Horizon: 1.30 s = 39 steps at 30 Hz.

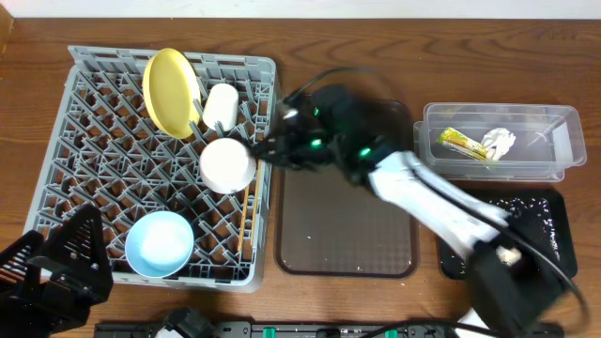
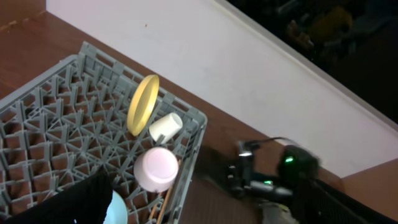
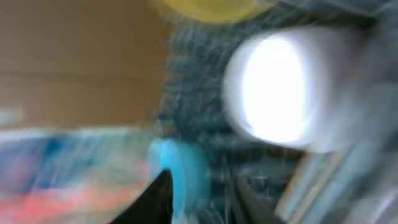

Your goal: Sort waste into correct bins and load items into the dishwasher

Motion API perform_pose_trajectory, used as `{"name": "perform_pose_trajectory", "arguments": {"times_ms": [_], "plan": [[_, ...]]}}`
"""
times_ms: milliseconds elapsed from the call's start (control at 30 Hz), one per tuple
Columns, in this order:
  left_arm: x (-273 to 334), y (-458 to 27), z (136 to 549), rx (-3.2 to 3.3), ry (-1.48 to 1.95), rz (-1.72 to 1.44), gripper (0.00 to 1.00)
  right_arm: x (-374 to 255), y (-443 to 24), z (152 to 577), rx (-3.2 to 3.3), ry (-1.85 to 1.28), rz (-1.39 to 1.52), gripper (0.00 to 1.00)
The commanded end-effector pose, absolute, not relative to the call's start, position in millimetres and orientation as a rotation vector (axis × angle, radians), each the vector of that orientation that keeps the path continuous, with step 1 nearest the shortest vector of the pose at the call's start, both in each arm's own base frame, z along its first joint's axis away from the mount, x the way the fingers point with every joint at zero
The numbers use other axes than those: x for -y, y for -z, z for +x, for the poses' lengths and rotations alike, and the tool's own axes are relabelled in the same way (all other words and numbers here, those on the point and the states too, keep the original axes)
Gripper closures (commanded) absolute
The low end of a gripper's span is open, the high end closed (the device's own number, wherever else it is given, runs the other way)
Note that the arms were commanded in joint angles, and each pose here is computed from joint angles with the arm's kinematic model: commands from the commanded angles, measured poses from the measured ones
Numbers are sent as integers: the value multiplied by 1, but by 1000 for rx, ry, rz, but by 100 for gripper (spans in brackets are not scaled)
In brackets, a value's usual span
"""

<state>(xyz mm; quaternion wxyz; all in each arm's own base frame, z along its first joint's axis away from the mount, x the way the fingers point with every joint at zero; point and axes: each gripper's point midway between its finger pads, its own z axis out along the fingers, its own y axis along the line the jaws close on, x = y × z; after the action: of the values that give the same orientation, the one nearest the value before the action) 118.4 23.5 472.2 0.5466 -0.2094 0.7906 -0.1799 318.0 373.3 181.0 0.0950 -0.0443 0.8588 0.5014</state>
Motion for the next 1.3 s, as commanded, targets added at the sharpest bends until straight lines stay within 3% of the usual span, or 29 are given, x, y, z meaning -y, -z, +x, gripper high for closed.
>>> {"name": "perform_pose_trajectory", "arguments": {"times_ms": [0, 133, 300, 433, 733, 1267], "plan": [[-28, -473, 117, -1862, 406, -502, 6, -325, -225, 366, -2318, -761, -329, 68], [-28, -473, 117, -1862, 406, -502, 6, -326, -257, 349, -2269, -521, -575, 57], [-28, -473, 117, -1862, 406, -502, 6, -380, -259, 296, -2190, -675, -911, 55], [-28, -473, 117, -1862, 406, -502, 6, -438, -238, 239, -2073, -801, -1228, 58], [-28, -473, 117, -1862, 406, -502, 6, -521, -157, 132, -1826, -672, -1680, 56], [-28, -473, 117, -1862, 406, -502, 6, -517, -145, 140, -1800, -475, -1688, 53]]}}
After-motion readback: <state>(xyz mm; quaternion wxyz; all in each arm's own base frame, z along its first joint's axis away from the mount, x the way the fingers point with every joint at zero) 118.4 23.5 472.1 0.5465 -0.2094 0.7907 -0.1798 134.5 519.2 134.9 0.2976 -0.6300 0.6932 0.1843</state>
